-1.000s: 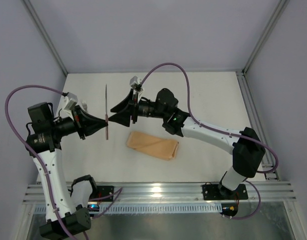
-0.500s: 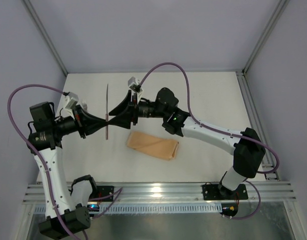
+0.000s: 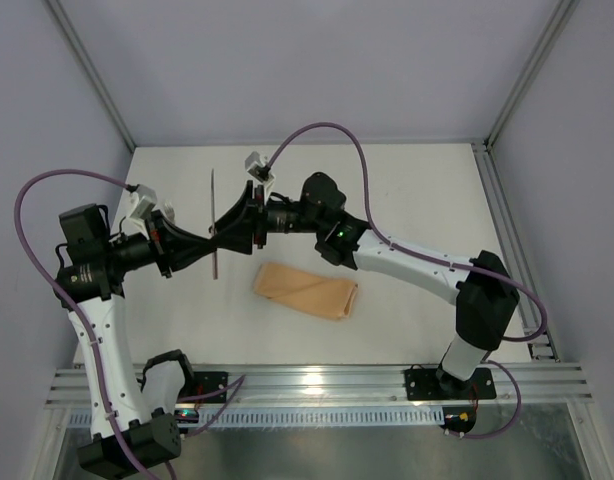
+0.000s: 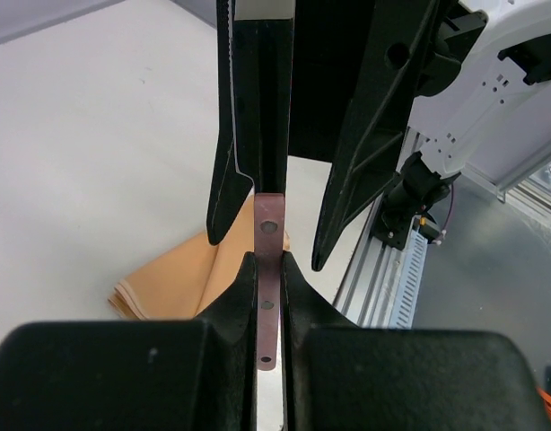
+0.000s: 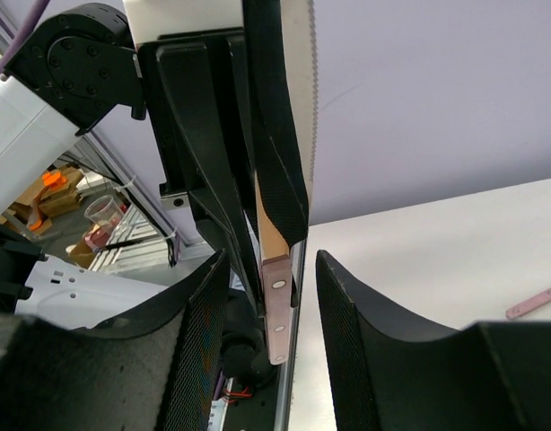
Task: Fold the napkin into a case and place the utensils inside
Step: Pass from the left arm to the right
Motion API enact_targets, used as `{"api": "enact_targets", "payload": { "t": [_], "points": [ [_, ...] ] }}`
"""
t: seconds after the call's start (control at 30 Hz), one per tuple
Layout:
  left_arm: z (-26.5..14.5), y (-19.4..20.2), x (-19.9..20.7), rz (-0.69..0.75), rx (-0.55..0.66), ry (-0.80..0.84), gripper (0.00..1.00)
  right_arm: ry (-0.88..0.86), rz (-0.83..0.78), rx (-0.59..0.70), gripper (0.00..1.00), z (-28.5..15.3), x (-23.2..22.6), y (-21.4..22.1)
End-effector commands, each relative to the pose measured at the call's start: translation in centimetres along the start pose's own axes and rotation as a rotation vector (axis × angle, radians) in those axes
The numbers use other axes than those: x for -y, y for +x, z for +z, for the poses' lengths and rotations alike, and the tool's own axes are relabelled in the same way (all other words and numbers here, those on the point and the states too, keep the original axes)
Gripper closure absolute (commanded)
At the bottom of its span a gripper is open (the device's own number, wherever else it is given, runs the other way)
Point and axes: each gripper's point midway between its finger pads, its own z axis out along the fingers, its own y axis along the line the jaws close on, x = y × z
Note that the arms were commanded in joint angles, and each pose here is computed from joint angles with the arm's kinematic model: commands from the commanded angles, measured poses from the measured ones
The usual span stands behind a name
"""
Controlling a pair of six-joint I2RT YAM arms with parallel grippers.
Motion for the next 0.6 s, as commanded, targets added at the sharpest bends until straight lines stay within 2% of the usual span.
{"api": "enact_targets", "payload": {
  "t": [0.0,0.07,0.17,0.2,0.3,0.37,0.4,0.43,0.47,0.57],
  "points": [
    [0.0,-0.9,1.2,0.052,0.026,0.063,1.00,-0.013,-0.022,0.025,0.52,0.6,-0.9,-1.6],
    [0.0,-0.8,1.1,0.051,0.024,0.057,1.00,-0.019,-0.018,0.026,0.55,0.7,-0.9,-1.5],
    [0.1,-0.5,0.8,0.039,0.018,0.048,1.00,-0.039,-0.015,0.037,0.71,0.6,-1.3,-1.9],
    [0.1,-0.4,0.6,0.039,0.017,0.043,1.00,-0.042,-0.020,0.043,0.80,0.5,-1.5,-2.2],
    [0.1,-0.1,0.3,0.035,0.012,0.028,1.00,-0.039,-0.025,0.050,0.97,0.3,-1.8,-2.5],
    [0.0,0.3,-0.2,0.036,-0.004,-0.009,0.98,-0.024,-0.030,0.062,0.97,0.1,-1.8,-2.9],
    [0.0,0.5,-0.5,0.036,-0.013,-0.026,0.87,-0.014,-0.037,0.066,0.97,-0.1,-1.9,-3.1],
    [-0.1,0.9,-1.1,0.043,-0.026,-0.057,0.54,0.041,-0.020,0.051,0.97,-0.2,-1.0,-2.8],
    [-0.4,1.5,-2.3,0.038,-0.057,-0.127,0.44,0.083,-0.042,0.040,0.97,-0.5,-0.1,-2.6],
    [-1.1,3.1,-4.7,0.023,-0.119,-0.252,0.34,0.243,-0.031,0.006,0.97,-2.0,2.6,-2.3]
  ]
}}
